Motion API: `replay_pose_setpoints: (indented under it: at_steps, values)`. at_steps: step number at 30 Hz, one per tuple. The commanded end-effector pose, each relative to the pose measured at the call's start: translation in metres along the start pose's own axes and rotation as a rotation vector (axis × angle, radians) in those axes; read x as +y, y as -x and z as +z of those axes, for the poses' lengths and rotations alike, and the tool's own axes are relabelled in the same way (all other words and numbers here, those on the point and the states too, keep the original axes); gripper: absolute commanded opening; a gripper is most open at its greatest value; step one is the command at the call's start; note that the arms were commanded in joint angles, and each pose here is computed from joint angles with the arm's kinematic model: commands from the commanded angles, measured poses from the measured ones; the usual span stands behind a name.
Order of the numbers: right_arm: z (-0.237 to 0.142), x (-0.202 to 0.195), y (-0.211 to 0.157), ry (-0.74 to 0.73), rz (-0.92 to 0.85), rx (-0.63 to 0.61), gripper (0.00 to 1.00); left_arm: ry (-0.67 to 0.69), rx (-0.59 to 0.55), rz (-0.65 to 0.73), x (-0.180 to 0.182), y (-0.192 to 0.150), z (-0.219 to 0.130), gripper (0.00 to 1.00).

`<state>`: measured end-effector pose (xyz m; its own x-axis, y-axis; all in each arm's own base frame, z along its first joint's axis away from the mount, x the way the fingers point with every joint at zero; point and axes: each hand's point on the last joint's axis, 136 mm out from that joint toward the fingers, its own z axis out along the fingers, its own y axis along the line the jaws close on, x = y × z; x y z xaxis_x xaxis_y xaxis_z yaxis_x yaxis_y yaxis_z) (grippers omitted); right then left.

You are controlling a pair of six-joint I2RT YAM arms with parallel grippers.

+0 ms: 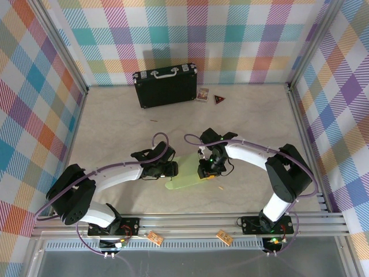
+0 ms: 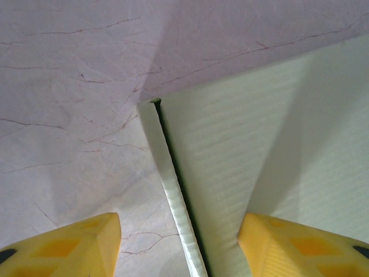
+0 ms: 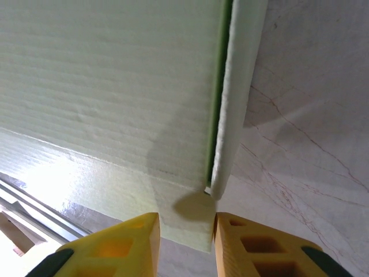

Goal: Fold the paper box

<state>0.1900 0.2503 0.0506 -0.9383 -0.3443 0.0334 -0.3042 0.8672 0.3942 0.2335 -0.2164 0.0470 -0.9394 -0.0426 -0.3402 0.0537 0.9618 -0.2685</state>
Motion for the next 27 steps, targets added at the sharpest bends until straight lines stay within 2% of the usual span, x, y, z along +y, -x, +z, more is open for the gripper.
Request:
replay_pose_setpoints:
  at_steps: [1,12,20,27]
  values:
    - [-0.008,0.020,0.022,0.062,-0.085,-0.095,0.32,-0.001,0.121,0.034,0.002,-0.026,0.013,0.59]
    - [-0.017,0.014,0.019,-0.016,-0.110,-0.075,0.34,0.015,0.132,0.045,0.004,-0.027,0.014,0.58]
    - [-0.010,0.010,0.020,-0.030,-0.116,-0.076,0.34,0.015,0.143,0.050,0.003,-0.029,0.016,0.58]
    - [0.005,0.007,0.022,-0.001,-0.114,-0.114,0.29,0.011,0.152,0.050,0.003,-0.031,0.018,0.57]
